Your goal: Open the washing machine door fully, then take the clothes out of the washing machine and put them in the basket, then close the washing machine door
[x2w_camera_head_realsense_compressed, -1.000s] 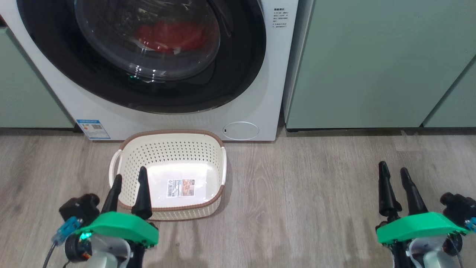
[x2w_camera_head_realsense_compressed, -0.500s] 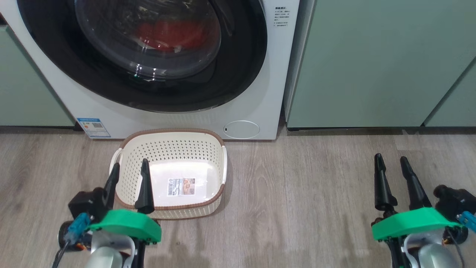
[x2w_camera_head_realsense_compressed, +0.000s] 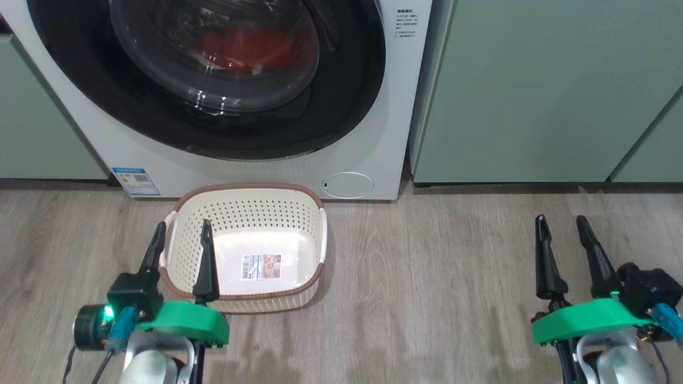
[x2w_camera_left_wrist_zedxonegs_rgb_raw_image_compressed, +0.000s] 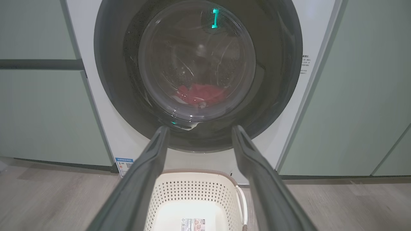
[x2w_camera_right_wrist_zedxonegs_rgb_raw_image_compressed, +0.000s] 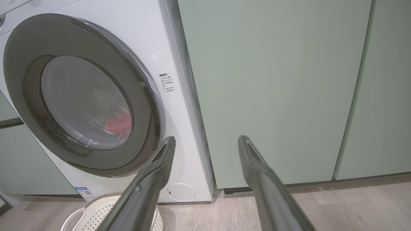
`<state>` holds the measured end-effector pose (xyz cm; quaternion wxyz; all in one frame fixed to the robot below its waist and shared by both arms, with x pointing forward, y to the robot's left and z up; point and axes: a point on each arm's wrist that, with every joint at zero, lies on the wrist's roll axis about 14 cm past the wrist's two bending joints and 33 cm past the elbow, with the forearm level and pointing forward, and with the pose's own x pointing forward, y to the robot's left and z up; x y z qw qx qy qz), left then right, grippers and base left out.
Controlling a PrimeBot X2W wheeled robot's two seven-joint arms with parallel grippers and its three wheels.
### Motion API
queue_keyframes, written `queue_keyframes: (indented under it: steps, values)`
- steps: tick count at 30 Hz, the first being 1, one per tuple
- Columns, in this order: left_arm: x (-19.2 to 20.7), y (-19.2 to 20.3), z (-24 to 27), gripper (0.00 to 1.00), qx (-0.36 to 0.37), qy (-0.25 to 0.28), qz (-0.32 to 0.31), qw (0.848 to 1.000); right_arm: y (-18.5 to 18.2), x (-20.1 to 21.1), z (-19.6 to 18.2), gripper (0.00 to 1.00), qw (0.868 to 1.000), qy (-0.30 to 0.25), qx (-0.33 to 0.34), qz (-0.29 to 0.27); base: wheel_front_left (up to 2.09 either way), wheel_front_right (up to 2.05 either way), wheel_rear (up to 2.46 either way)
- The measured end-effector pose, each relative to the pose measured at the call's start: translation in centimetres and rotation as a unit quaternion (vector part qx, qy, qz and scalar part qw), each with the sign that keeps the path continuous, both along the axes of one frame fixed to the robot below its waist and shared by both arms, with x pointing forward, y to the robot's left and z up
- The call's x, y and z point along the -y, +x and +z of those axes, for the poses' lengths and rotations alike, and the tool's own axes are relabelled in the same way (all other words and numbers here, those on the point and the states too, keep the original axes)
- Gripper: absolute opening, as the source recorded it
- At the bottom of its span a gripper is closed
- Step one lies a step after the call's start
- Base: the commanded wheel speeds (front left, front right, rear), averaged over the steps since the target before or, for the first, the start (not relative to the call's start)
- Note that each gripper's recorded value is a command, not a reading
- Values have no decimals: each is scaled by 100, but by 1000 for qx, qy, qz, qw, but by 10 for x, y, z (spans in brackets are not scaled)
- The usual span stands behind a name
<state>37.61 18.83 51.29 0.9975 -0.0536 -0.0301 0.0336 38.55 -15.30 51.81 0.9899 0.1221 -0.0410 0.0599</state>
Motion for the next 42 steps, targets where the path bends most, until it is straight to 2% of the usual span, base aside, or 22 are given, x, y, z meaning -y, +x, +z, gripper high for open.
queue_keyframes:
  steps: [16,39,40,41,42]
  values:
    - [5,1,11,100,32,86,-10,996,0,-4,7,100,998,-54,28,6,0,0,0]
    - [0,2,3,100,19,71,-8,997,1,-4,5,99,999,-33,23,5,0,0,0]
    - [0,2,2,100,19,70,-8,997,1,-6,4,69,999,-25,20,7,0,0,0]
    - [0,2,2,100,18,69,-7,997,2,-6,2,28,1000,-16,17,7,0,0,0]
    - [-1,3,1,100,17,68,-6,997,3,-5,1,0,1000,-3,14,5,0,0,0]
